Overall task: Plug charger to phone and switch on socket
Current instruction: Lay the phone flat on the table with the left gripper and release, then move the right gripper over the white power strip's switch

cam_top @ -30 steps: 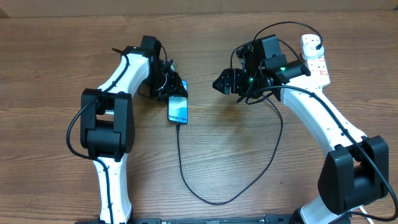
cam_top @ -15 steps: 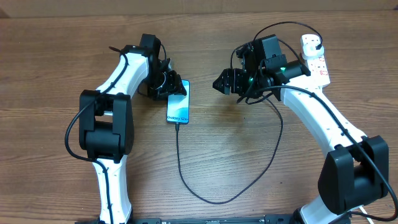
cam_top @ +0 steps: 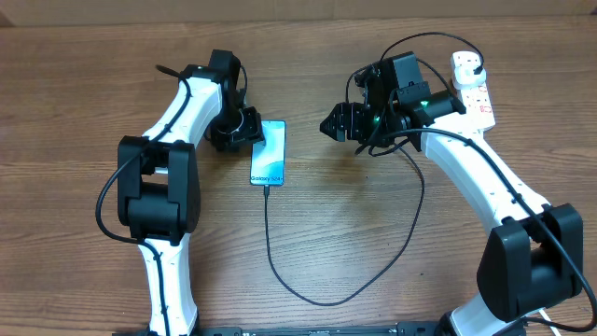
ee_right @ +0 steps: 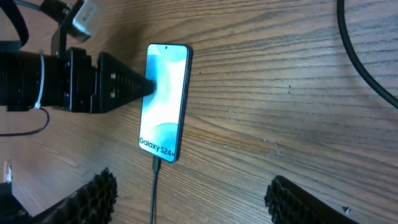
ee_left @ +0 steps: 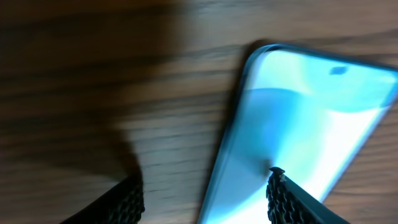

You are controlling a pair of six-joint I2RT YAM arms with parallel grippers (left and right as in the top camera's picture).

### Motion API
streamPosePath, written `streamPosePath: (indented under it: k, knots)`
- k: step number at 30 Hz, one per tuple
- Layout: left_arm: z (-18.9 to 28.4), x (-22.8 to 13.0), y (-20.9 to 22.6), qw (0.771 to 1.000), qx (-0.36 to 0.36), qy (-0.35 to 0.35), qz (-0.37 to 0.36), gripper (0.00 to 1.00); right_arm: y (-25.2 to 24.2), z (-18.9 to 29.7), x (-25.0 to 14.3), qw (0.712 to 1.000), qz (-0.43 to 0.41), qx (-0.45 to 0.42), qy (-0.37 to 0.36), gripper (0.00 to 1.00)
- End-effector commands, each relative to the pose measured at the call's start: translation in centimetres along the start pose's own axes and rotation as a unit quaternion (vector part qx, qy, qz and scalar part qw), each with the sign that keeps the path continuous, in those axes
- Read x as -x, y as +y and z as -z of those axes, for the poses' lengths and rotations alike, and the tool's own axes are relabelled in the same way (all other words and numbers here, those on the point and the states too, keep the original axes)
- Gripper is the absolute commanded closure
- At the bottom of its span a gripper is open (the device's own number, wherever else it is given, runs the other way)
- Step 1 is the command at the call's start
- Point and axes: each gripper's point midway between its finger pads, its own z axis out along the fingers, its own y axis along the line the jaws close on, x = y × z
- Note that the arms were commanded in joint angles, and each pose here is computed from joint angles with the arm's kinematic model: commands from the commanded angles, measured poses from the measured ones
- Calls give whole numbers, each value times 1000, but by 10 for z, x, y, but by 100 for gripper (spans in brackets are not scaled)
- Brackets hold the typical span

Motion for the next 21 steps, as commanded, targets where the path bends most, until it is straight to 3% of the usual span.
streamPosePath:
  k: [1, 6, 10, 12, 15, 21]
  knots:
    - [41, 22, 3, 998, 34, -56, -2, 42, -3, -1, 2, 1000, 3, -5, -3, 25]
    - [145, 31, -20, 988, 7, -150, -31, 39, -10, 3, 7, 1000, -5, -8, -9, 25]
    - [221, 17, -32, 974, -13, -218, -52, 38, -22, 17, 18, 999, -21, -13, -27, 24]
    - [253, 6, -35, 966, -24, -251, -57, 32, -31, 31, 27, 998, -33, -17, -42, 23]
    - [288, -11, -36, 955, -35, -289, -62, 12, -47, 56, 40, 996, -52, -24, -70, 23]
    - [320, -42, -32, 948, -41, -309, -65, 9, -81, 98, 53, 989, -86, -42, -112, 23]
